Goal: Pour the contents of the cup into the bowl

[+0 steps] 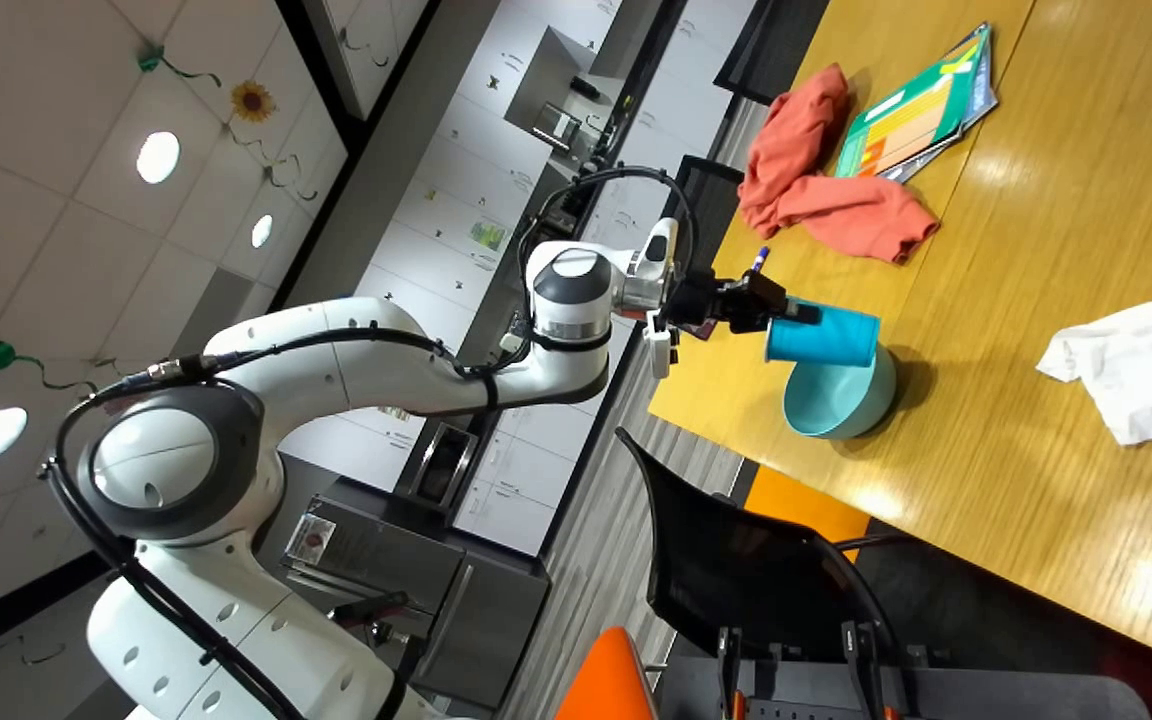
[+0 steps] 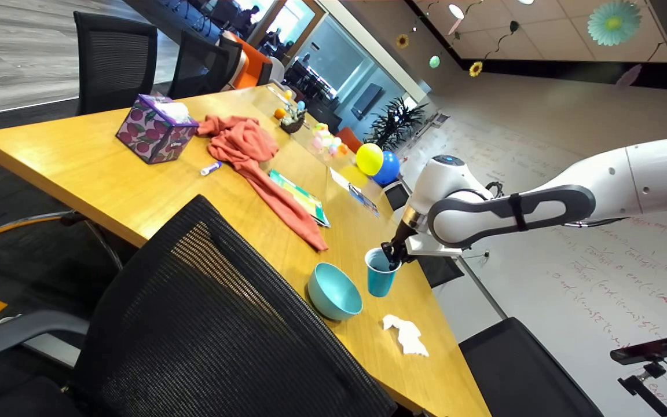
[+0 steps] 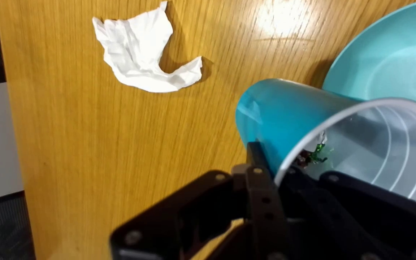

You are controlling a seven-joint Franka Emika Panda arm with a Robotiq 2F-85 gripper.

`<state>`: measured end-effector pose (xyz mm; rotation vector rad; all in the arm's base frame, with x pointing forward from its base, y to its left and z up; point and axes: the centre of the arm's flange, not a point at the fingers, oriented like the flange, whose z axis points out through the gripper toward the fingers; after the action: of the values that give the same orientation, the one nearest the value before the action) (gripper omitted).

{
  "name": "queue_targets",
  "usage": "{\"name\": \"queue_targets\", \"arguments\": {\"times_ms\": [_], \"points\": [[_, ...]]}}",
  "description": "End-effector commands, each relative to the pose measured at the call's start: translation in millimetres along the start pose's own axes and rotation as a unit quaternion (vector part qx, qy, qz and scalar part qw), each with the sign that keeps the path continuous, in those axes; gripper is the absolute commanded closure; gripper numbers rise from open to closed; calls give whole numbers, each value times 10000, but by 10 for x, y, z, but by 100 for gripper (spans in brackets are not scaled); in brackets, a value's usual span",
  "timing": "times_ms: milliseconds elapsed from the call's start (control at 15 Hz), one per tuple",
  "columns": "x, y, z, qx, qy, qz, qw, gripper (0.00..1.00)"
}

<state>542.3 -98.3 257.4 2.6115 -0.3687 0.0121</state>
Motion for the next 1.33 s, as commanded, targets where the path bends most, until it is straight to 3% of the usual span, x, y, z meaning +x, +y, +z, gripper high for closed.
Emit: {"name": "queue_targets", "arguments": {"times_ms": [0, 200, 600, 1267], "points": [[4, 5, 7, -4, -4, 5, 10000, 98], [15, -17, 14, -144, 9, 50, 9999, 99], [26, -341, 105, -1298, 159, 449, 9904, 99], [-58, -945, 134, -3226, 155, 820, 9428, 99]]}}
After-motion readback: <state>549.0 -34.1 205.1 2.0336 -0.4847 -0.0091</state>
